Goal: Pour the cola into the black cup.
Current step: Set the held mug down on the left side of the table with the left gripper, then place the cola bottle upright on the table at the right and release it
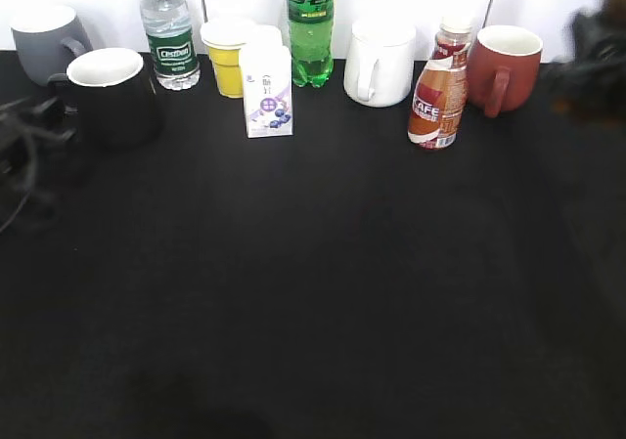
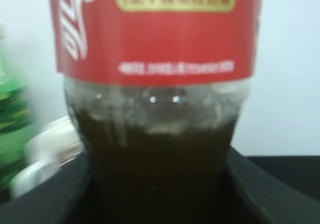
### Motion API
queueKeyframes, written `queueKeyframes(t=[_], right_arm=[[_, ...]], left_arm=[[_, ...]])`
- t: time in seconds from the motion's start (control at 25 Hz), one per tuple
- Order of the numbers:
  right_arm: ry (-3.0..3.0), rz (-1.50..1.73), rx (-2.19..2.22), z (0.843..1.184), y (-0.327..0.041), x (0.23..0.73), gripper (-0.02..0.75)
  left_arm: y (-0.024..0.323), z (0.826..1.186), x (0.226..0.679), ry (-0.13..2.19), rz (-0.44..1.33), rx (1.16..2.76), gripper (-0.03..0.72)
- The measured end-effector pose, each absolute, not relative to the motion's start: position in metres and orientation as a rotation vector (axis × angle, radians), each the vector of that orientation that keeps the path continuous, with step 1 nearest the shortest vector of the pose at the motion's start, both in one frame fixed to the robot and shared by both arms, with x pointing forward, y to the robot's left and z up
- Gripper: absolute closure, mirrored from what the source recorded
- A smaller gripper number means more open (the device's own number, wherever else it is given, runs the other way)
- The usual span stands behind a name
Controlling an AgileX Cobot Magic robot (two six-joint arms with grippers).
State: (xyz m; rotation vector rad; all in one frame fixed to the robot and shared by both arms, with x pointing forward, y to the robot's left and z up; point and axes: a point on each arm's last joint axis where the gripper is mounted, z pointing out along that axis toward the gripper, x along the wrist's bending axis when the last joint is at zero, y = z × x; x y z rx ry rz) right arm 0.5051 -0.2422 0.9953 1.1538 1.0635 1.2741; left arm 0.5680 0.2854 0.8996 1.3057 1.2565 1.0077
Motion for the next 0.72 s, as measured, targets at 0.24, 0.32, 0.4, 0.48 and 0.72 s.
queueKeyframes(t=[0.24,0.32,0.4,0.48,0.72], right_arm=[[1.065,1.185,1.161,0.968,-0.296,0.573,0.345],[1.124,1.174,1.158,0.943,-0.297,0.601,0.344],[1.144,1.175,1.167,0.923,-0.302,0.623,0.344],[1.146,1.172,1.183,0.908,-0.308,0.636,0.344],[1.161,1.166,1.200,0.882,-0.309,0.656,0.346]], left_arm=[[0.282,0.942,0.518,1.246,1.005,1.321,0.407],[0.269,0.953,0.514,1.187,0.986,1.327,0.407],[0.257,0.953,0.511,1.176,0.944,1.372,0.407],[0.255,0.952,0.510,1.177,0.934,1.385,0.407],[0.255,0.952,0.510,1.177,0.934,1.385,0.407]])
